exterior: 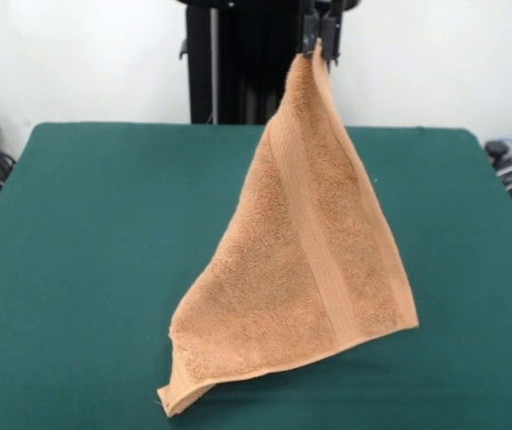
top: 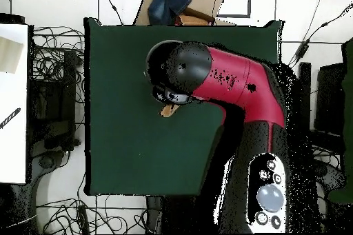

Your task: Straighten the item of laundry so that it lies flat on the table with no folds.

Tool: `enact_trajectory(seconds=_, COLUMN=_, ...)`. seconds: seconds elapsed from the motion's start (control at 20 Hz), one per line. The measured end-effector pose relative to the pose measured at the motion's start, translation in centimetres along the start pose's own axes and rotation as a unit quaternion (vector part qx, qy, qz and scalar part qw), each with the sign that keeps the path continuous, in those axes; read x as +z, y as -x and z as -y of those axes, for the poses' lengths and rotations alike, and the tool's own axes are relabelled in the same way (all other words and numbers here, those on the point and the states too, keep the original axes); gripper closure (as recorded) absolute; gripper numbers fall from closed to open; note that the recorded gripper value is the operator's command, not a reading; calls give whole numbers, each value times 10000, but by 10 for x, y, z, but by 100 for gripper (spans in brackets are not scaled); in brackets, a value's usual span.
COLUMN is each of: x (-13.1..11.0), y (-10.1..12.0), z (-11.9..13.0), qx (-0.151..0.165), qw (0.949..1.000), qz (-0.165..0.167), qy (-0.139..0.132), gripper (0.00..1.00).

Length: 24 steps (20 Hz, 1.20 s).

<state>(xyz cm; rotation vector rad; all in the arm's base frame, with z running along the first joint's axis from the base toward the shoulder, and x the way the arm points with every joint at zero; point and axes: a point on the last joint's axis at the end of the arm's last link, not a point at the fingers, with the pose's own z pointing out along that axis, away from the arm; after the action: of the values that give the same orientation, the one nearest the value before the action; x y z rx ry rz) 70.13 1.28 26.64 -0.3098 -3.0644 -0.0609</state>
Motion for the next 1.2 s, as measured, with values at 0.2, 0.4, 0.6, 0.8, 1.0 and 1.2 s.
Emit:
enact_trajectory(seconds=0.2, x=10, y=-12, z=8, qx=72, qw=10000, qz=-10, qy=9, gripper=100)
enact_trajectory(seconds=0.4, x=19, y=-22, z=11, qx=101, qw=9999, qz=6, qy=19, gripper=100)
enact_trajectory(seconds=0.6, x=28, y=-31, z=14, qx=129, qw=9999, qz=-1, qy=33, gripper=100)
enact_trajectory(seconds=0.8, x=35, y=-42, z=17, qx=161, qw=9998, qz=-47, qy=85, gripper=100)
enact_trajectory(seconds=1.0, x=45, y=-49, z=22, qx=197, qw=9996, qz=-79, qy=167, gripper=100)
enact_trajectory(seconds=1.2, x=53, y=-56, z=23, qx=207, qw=9995, qz=-104, qy=221, gripper=100)
